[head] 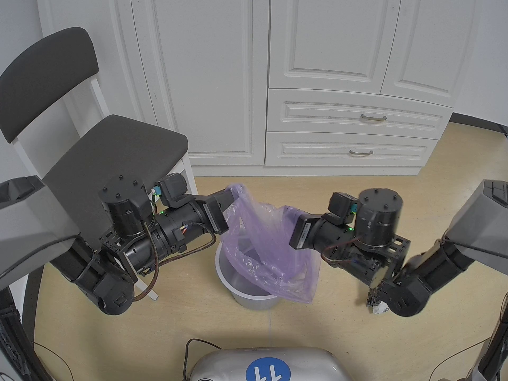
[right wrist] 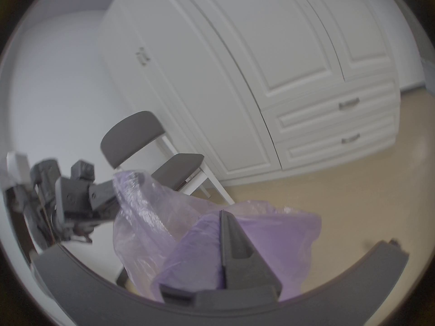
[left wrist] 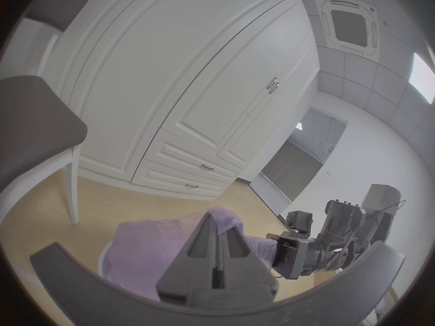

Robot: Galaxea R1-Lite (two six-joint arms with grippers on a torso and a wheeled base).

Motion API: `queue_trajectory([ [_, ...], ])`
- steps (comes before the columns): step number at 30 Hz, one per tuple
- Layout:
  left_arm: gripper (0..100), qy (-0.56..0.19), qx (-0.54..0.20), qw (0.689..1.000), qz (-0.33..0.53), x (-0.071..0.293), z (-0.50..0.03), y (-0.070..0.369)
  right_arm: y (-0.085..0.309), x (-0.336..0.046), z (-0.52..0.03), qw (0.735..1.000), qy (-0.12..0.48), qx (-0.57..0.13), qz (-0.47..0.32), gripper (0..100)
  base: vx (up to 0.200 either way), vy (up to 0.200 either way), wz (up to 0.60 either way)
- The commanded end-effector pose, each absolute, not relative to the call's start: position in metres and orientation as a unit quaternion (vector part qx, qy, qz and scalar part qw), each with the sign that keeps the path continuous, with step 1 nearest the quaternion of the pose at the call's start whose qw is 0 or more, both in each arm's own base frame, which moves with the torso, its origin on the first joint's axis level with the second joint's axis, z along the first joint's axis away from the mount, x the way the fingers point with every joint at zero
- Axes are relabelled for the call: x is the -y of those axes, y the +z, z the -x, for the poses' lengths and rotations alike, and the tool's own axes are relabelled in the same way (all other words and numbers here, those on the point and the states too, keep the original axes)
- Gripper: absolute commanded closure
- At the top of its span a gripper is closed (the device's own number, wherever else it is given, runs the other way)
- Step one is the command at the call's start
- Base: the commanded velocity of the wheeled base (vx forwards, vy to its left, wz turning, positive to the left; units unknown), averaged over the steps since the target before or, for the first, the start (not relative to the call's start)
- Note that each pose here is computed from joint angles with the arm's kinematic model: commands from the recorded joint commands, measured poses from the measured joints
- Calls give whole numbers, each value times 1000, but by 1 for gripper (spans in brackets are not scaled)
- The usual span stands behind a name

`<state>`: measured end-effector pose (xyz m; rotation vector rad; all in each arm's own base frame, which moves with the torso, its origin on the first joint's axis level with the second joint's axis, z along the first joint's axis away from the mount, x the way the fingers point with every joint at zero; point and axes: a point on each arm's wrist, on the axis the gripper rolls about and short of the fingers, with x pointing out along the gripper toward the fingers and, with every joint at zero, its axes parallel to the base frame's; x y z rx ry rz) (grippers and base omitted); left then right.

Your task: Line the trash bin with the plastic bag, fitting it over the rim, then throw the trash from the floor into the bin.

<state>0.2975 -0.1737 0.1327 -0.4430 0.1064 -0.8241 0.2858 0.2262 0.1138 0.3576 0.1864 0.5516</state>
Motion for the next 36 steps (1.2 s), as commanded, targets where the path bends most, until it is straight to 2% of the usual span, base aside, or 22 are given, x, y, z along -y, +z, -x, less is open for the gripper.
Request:
queue_trajectory([
  [1, 100, -373, -89, 894, 233, 174, -320, 125, 106, -245, -315, 930, 250, -147, -228, 100, 0, 0, 0],
  [12, 100, -381, -151, 884, 226, 174, -320, 111, 83, -258, -308, 926, 255, -187, -208, 100, 0, 0, 0],
  [17, 100, -382, -154, 883, 226, 175, -321, 110, 66, -263, -313, 925, 250, -205, -202, 100, 0, 0, 0],
  [25, 100, -383, -166, 881, 225, 178, -323, 103, 60, -261, -312, 920, 247, -236, -189, 100, 0, 0, 0],
  [31, 100, -382, -178, 874, 241, 185, -327, 95, 52, -259, -326, 919, 230, -251, -200, 100, 0, 0, 0],
  [36, 100, -389, -202, 855, 278, 200, -324, 88, 46, -239, -349, 927, 197, -245, -207, 100, 0, 0, 0],
])
